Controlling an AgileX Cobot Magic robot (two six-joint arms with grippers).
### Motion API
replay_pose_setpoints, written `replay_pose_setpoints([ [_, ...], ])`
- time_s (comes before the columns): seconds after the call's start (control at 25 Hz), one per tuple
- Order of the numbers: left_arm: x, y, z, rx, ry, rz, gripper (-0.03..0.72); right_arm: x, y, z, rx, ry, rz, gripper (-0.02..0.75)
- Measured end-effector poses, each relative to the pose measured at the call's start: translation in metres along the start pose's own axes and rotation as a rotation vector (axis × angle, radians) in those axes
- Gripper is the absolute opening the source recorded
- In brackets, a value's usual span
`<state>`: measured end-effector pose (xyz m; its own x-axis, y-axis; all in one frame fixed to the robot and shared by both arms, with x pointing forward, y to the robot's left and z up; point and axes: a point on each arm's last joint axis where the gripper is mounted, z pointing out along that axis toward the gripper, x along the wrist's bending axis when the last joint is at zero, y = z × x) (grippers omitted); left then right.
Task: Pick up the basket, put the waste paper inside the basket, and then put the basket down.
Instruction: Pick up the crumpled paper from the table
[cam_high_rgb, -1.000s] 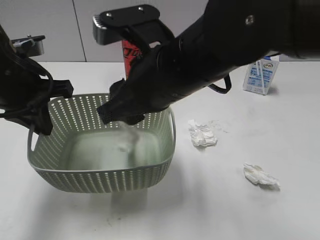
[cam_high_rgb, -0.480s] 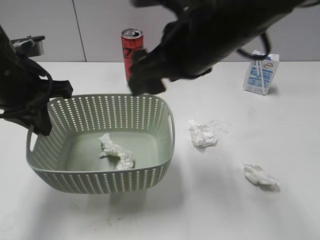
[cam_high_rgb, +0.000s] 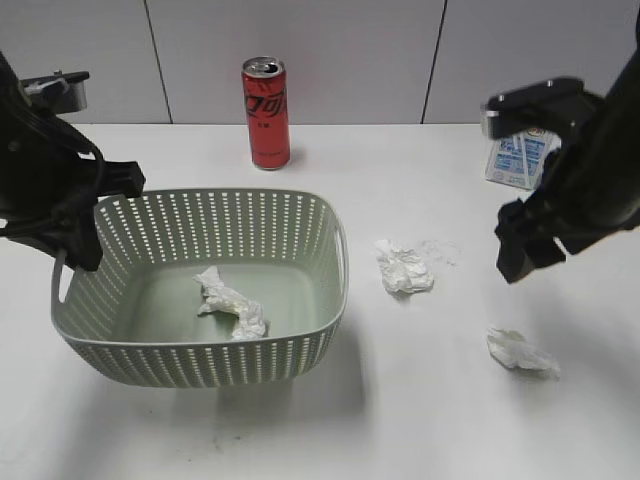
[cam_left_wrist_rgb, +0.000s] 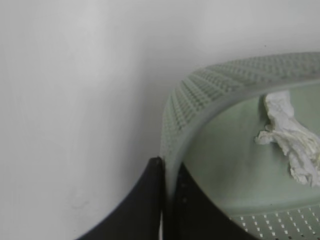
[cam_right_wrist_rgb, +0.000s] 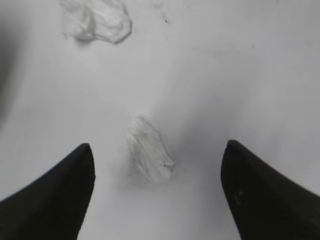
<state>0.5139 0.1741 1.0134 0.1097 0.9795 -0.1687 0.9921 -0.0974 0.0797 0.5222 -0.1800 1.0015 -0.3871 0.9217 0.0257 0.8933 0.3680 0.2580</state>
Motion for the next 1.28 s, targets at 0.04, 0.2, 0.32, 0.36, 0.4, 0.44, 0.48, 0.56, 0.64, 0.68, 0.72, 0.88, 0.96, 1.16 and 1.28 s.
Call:
replay_pose_setpoints([
  [0.04,0.0,0.0,0.0,0.0,0.0,0.001,0.006,-0.003,-0.008,0.012,0.021,-0.004,0.003,0.59],
  [0.2,0.0,0.0,0.0,0.0,0.001,0.0,0.006,-0.005,-0.029,0.049,0.047,-0.008,0.006,0.59],
  [0.32,0.0,0.0,0.0,0.0,0.002,0.001,0.006,-0.005,-0.032,0.067,0.044,-0.011,0.005,0.59],
  [0.36,0.0,0.0,0.0,0.0,0.002,0.001,0.006,-0.005,-0.032,0.072,0.044,-0.011,0.007,0.59],
  [0.4,0.0,0.0,0.0,0.0,0.002,0.002,0.006,-0.006,-0.032,0.077,0.052,-0.011,0.008,0.59],
  [0.44,0.0,0.0,0.0,0.0,0.002,0.003,0.006,-0.006,-0.033,0.081,0.063,-0.011,0.01,0.59],
  [0.48,0.0,0.0,0.0,0.0,0.002,0.003,0.006,-0.006,-0.034,0.086,0.077,-0.011,0.011,0.59],
  [0.56,0.0,0.0,0.0,-0.001,0.003,0.002,0.006,-0.006,-0.035,0.093,0.103,-0.011,0.013,0.59],
  [0.64,0.0,0.0,0.0,-0.001,0.003,0.003,0.006,-0.006,-0.037,0.1,0.125,-0.011,0.014,0.59],
  [0.68,0.0,0.0,0.0,-0.002,0.002,0.001,0.006,-0.006,-0.038,0.102,0.134,-0.01,0.016,0.59],
  [0.72,0.0,0.0,0.0,-0.002,0.002,0.001,0.006,-0.006,-0.038,0.105,0.142,-0.01,0.02,0.589],
  [0.88,0.0,0.0,0.0,-0.002,0.002,0.003,0.006,-0.006,-0.04,0.112,0.165,-0.007,0.025,0.569],
  [0.96,0.0,0.0,0.0,-0.002,0.002,0.001,0.006,-0.006,-0.04,0.113,0.167,-0.006,0.028,0.532],
  [1.16,0.0,0.0,0.0,-0.002,0.002,0.001,0.006,-0.006,-0.04,0.114,0.168,-0.002,0.036,0.362],
  [1.28,0.0,0.0,0.0,-0.002,0.002,0.003,0.006,-0.005,-0.04,0.114,0.166,0.001,0.042,0.172],
])
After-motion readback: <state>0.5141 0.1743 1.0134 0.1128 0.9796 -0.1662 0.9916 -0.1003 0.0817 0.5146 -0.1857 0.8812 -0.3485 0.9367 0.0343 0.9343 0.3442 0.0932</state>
